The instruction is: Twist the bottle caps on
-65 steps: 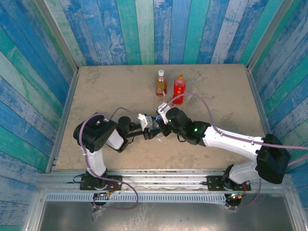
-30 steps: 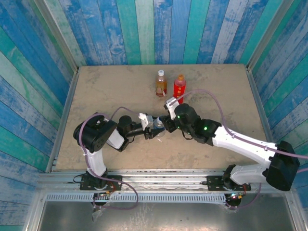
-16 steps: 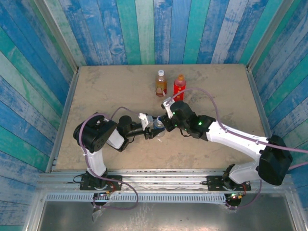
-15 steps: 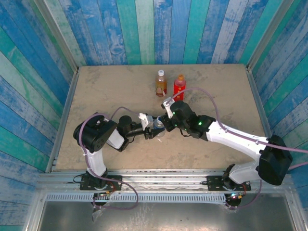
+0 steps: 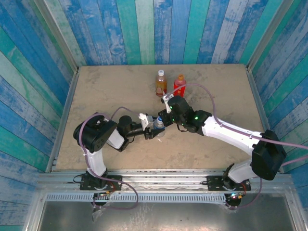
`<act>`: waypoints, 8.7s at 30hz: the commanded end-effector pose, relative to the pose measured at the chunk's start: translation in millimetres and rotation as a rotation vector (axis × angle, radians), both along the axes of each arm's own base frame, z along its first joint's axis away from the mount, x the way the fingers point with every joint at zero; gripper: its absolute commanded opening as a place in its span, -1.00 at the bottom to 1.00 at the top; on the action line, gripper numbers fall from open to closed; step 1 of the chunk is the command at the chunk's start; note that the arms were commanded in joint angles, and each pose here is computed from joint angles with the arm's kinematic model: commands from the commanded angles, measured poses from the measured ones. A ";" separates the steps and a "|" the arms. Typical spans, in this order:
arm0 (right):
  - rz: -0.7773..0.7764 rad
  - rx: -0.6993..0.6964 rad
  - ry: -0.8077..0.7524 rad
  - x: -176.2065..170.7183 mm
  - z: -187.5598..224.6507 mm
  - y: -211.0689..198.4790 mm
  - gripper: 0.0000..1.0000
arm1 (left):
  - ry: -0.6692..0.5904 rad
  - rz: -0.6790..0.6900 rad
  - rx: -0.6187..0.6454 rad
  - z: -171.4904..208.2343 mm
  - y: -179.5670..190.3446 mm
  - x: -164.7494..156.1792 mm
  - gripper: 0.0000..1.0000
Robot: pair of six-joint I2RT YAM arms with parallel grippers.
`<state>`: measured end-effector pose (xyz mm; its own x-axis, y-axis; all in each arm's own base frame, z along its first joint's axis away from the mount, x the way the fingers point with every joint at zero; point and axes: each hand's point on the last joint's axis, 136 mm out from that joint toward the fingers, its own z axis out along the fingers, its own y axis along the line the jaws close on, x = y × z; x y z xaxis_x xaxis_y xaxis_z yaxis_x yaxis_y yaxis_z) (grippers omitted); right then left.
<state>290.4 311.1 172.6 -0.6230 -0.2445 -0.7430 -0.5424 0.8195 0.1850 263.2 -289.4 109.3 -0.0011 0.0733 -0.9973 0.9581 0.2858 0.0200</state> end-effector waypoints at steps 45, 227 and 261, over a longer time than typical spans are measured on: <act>0.129 -0.178 0.042 -23.6 3.9 6.6 -0.02 | 0.121 0.008 0.079 -30.1 1.5 -4.7 0.17; 0.682 -0.239 -0.334 -79.0 70.4 -55.2 0.37 | -0.255 -0.093 0.213 45.0 -27.9 -23.2 0.19; 1.134 -0.743 -0.231 -81.8 1.7 -35.7 -0.51 | -0.237 -0.253 0.254 37.6 -34.2 -43.3 0.20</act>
